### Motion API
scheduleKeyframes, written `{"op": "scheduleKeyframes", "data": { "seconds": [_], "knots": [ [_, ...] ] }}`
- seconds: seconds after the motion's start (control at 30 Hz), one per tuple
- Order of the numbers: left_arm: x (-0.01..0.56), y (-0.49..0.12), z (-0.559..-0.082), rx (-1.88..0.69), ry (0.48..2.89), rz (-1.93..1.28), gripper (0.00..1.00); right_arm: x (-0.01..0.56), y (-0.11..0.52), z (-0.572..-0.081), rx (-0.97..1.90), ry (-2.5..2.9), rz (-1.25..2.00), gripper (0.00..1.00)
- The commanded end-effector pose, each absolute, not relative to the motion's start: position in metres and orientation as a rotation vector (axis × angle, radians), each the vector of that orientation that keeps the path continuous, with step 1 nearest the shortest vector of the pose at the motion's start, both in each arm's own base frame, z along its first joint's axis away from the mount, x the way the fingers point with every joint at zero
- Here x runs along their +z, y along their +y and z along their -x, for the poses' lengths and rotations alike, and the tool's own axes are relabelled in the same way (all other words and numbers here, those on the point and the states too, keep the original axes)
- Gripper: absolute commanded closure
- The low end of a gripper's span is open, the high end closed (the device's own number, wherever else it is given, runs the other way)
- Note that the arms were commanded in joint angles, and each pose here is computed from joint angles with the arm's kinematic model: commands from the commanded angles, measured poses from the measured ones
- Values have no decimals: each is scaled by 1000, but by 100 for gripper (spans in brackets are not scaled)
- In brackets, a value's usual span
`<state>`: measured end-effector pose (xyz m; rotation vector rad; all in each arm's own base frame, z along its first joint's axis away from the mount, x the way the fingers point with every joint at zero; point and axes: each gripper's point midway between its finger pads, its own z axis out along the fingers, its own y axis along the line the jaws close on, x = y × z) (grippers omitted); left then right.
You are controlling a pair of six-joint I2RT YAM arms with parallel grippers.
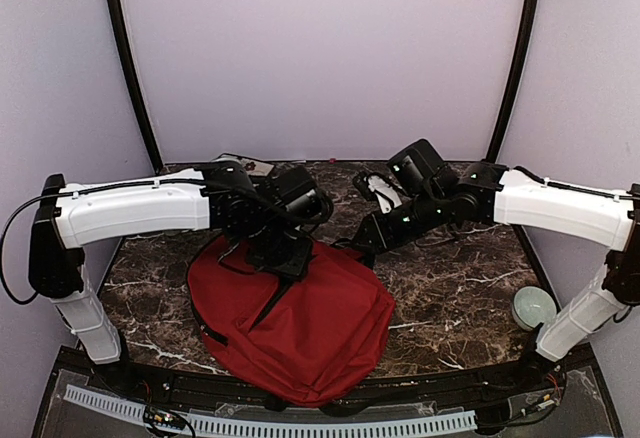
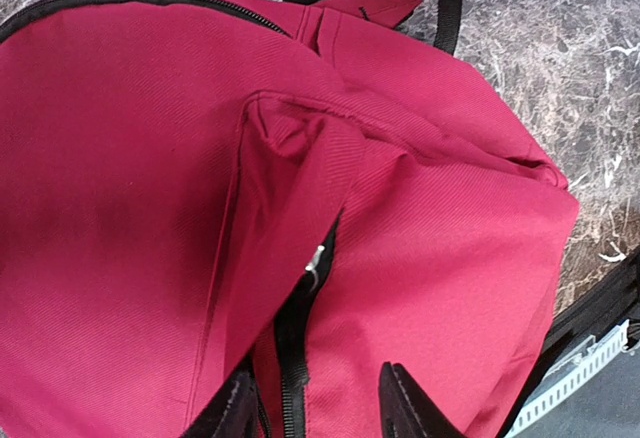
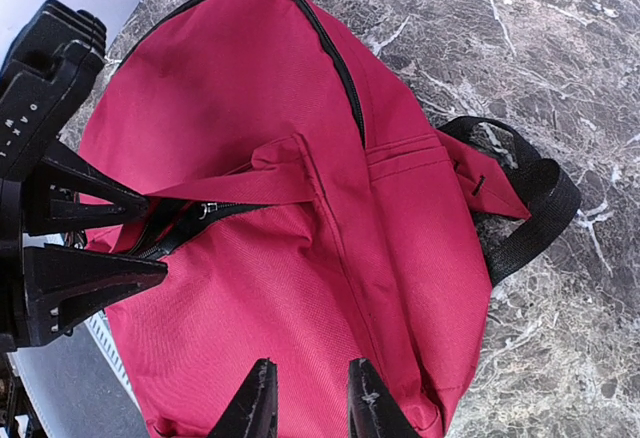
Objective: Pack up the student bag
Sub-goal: Grab the student bag from the lower front pocket.
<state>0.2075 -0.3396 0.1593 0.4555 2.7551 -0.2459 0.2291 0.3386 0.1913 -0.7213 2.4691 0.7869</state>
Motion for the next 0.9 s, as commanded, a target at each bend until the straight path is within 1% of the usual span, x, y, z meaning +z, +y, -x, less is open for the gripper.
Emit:
{"op": "scheduleKeyframes", "data": {
  "seconds": [0.0,0.2,0.27,0.37,0.57,0.6,0.7,0.87],
  "knots": [
    [155,-330,-202,-153,2778,-492,56,196,345,-234,803,2442,715,75],
    [137,-335,-194,-163,2815,-512,56,191,347,-233,801,2455,735,75],
    [132,-337,-194,-174,2819,-513,60,190,346,-232,799,2459,739,75],
    [129,-338,-194,-171,2821,-514,70,190,345,-232,793,2461,741,76],
    [135,-342,-198,-186,2791,-509,83,191,341,-231,780,2457,745,76],
    [136,-342,-200,-183,2787,-507,86,192,341,-231,779,2456,745,76],
    [139,-341,-201,-173,2777,-506,100,192,341,-231,778,2454,748,76],
    [143,-338,-202,-157,2771,-501,100,192,344,-232,780,2452,754,76]
  ]
}}
